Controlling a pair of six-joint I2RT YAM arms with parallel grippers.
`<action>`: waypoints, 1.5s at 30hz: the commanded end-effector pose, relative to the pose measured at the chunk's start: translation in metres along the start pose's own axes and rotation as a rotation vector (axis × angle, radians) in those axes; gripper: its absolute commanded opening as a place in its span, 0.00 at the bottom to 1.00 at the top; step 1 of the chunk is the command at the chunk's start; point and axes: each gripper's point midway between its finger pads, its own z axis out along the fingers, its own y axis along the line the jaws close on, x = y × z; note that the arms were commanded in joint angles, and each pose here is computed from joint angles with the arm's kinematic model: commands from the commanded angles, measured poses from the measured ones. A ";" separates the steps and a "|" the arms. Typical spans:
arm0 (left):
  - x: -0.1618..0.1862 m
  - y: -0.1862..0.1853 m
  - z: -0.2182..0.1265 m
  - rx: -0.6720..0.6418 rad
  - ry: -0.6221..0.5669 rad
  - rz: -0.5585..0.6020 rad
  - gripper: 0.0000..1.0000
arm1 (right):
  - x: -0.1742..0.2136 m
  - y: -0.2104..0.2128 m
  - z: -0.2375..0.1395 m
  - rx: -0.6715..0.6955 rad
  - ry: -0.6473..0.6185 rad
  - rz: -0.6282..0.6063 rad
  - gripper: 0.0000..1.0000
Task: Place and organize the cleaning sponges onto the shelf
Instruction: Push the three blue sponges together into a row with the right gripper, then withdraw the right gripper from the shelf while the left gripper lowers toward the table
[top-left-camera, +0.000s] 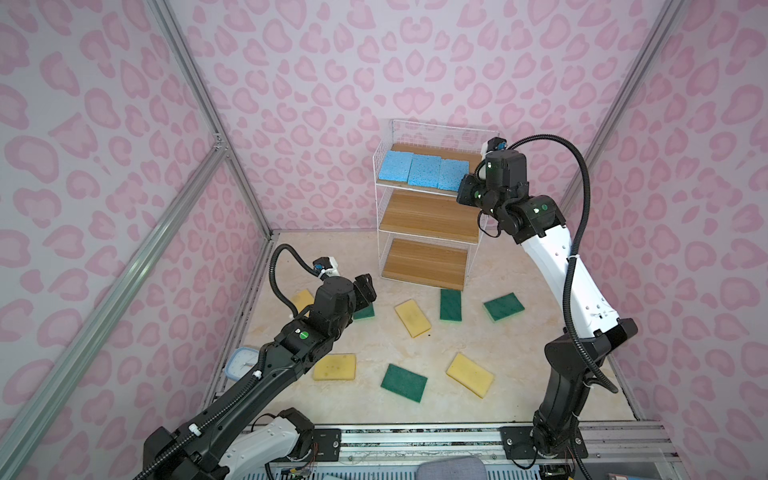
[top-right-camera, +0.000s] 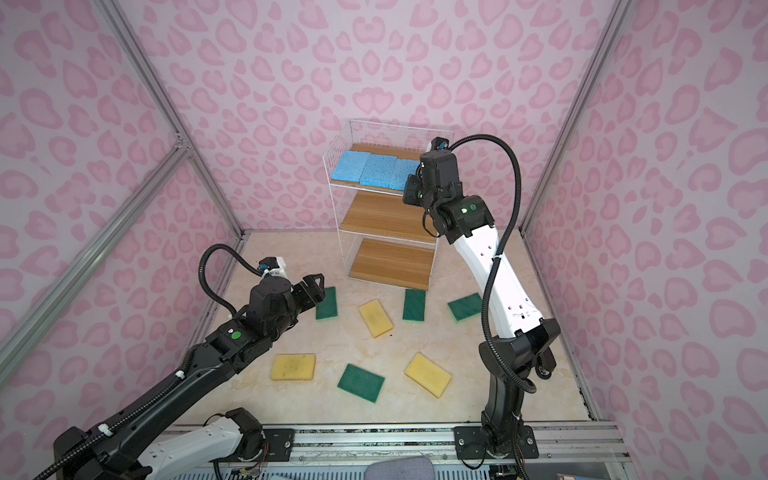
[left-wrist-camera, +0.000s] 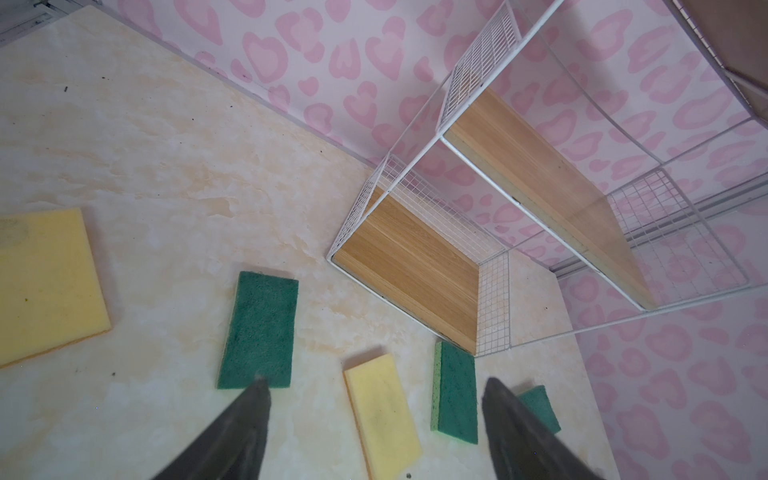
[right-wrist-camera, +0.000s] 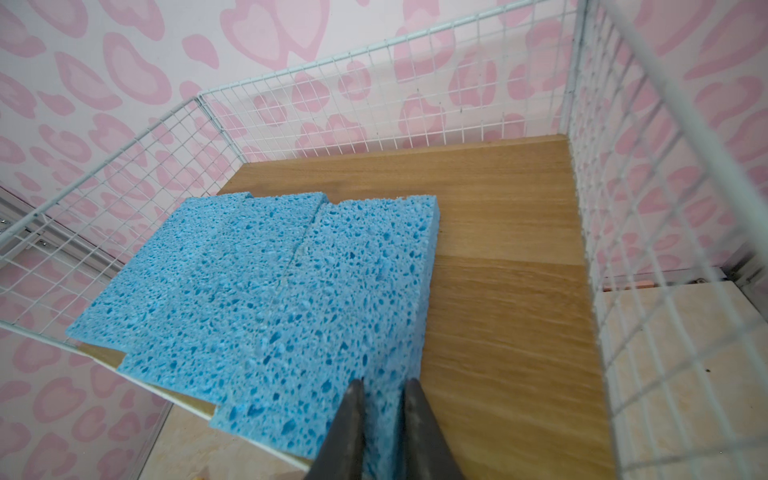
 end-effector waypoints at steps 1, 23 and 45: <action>-0.006 0.000 -0.002 -0.005 -0.016 0.002 0.82 | 0.005 0.003 0.001 -0.018 0.010 0.001 0.31; -0.009 0.030 0.007 -0.079 0.051 0.064 0.98 | -0.015 0.012 -0.061 -0.144 -0.074 -0.019 0.72; 0.023 0.161 0.041 -0.460 0.224 -0.070 0.80 | 0.156 -0.033 -0.088 -0.306 0.121 0.048 0.75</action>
